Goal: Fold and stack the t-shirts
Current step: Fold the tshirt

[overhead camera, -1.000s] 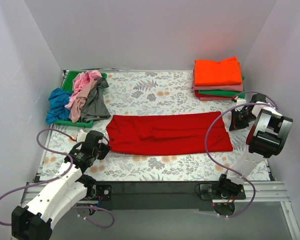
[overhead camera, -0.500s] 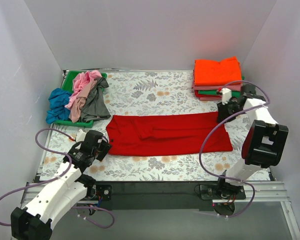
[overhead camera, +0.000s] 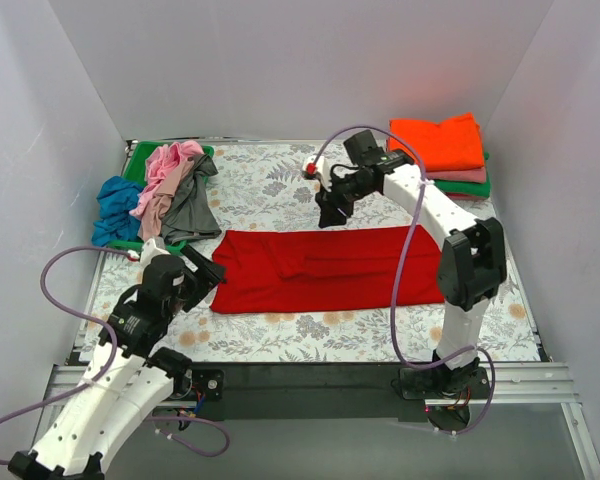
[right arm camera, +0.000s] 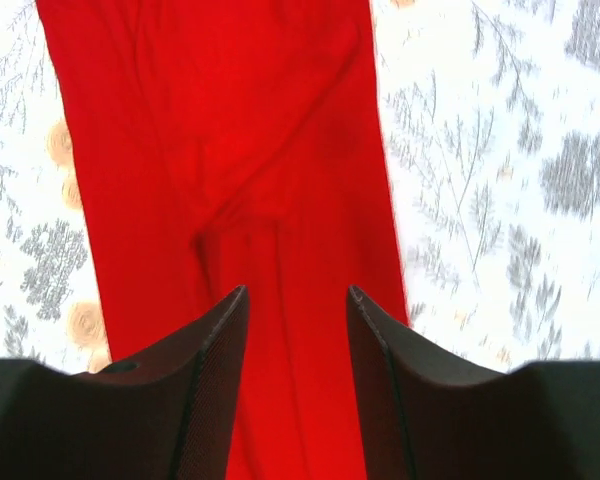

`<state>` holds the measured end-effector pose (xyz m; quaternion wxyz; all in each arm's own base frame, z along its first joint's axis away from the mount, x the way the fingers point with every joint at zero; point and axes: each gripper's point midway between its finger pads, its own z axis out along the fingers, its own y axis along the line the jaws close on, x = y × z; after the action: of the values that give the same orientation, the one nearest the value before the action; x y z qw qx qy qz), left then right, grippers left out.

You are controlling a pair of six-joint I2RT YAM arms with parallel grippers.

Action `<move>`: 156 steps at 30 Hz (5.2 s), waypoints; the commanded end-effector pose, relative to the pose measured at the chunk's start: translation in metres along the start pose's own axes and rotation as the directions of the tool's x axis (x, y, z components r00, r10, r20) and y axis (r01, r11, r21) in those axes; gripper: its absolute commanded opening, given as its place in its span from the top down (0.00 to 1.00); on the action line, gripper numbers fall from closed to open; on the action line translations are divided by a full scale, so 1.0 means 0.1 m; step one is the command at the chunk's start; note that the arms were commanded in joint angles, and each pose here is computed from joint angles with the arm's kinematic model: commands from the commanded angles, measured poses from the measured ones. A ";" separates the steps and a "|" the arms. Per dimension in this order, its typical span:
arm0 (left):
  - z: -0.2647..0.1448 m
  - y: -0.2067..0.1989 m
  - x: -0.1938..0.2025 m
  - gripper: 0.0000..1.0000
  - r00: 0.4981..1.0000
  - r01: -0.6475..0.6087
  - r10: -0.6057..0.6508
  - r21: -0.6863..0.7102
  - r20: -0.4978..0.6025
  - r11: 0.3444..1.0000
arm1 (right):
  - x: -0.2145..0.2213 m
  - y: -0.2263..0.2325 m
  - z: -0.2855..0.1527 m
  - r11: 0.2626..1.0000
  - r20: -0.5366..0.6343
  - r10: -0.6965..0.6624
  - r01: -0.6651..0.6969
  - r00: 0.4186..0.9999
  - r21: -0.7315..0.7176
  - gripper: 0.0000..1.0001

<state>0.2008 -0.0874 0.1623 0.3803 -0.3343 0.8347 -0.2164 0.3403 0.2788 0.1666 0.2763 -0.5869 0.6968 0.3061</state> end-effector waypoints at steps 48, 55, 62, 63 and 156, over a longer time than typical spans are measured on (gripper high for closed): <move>-0.31 -0.51 -0.25 0.16 0.963 -0.254 0.213 0.301 0.163 0.919 | -0.33 -0.53 1.59 0.992 -0.007 0.109 -0.109 0.994 -0.068 0.42; -0.32 -0.52 -0.26 0.16 0.965 -0.248 0.207 0.302 0.163 0.920 | -0.19 -0.45 1.73 0.988 -0.051 0.132 -0.136 0.990 -0.073 0.36; -0.29 -0.50 -0.22 0.16 0.968 -0.240 0.203 0.303 0.150 0.922 | 0.01 -0.45 1.87 0.982 -0.094 0.166 -0.174 0.982 -0.076 0.30; -0.29 -0.50 -0.23 0.16 0.968 -0.240 0.202 0.303 0.151 0.922 | 0.03 -0.44 1.88 0.981 -0.096 0.169 -0.177 0.981 -0.080 0.30; 2.38 -1.82 -0.95 0.44 0.871 -0.428 0.477 0.292 -0.119 0.855 | 1.73 1.34 -0.92 0.979 -0.116 -0.150 0.164 0.982 0.122 0.09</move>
<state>0.5196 -0.1551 0.0542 0.2547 -0.1633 0.9304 -0.2071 0.1934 0.1189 0.1312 0.3320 -0.5664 0.7232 0.2145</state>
